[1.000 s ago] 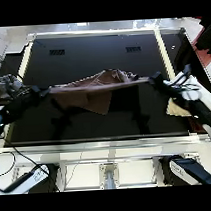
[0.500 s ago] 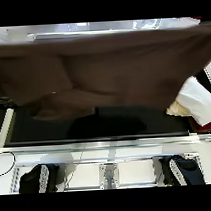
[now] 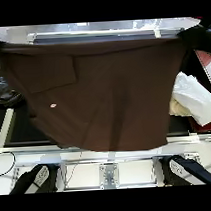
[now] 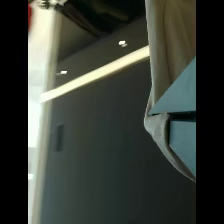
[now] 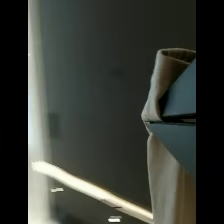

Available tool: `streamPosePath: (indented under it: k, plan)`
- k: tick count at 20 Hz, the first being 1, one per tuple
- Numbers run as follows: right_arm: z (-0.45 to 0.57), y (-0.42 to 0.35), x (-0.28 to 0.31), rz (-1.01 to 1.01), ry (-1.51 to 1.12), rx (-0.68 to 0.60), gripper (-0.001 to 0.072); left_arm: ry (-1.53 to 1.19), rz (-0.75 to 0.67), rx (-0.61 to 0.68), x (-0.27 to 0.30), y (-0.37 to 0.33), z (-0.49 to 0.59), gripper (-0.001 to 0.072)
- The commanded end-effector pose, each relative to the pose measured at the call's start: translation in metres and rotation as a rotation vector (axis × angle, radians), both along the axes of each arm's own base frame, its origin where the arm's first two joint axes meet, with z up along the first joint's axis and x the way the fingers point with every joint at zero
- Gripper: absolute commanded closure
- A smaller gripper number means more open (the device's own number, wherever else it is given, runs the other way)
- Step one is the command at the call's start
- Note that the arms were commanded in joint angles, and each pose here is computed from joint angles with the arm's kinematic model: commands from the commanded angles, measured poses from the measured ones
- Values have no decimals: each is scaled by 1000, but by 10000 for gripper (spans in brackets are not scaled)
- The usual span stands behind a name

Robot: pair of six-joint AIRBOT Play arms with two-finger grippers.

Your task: Fold the shirts.

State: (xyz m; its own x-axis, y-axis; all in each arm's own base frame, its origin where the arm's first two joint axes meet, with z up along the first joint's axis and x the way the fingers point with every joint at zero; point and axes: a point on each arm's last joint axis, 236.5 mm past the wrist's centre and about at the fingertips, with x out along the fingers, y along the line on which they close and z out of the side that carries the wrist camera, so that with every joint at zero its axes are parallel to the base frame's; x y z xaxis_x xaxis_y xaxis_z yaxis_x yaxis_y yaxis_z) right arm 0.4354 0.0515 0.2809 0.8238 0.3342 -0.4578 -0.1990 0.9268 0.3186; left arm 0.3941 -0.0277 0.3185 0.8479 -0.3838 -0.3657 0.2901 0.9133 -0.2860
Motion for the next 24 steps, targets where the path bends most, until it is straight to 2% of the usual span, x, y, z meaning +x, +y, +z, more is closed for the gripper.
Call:
streamPosePath:
  k: [1, 3, 6, 10, 12, 14, 16, 19, 24]
  plan:
    - [-100, 7, 65, 10, 181, 24, 701, 148, -21, 92, 80, -15, -94, 699]
    - [-145, 16, 94, 2, 220, 33, 701, 211, -20, 138, 120, -29, -154, 699]
    - [-201, 26, 125, -21, 253, 38, 701, 314, 33, 107, 160, -40, -235, 698]
    - [-215, 8, 158, -105, 170, 35, 700, 390, 96, 70, 179, -27, -294, 699]
    - [-211, -3, 156, -108, 184, 33, 701, 424, 93, 67, 173, -21, -298, 698]
    - [-231, -5, 136, -62, 292, -11, 700, 549, 25, 91, 146, -30, -316, 698]
    - [-264, -5, 105, -3, 437, -98, 700, 718, -42, 210, 107, -25, -347, 698]
    - [-309, -1, 64, 42, 611, -105, 701, 898, 6, 338, 67, 1, -378, 698]
    - [-328, 1, 56, 36, 644, -90, 700, 935, -14, 347, 57, -4, -389, 696]
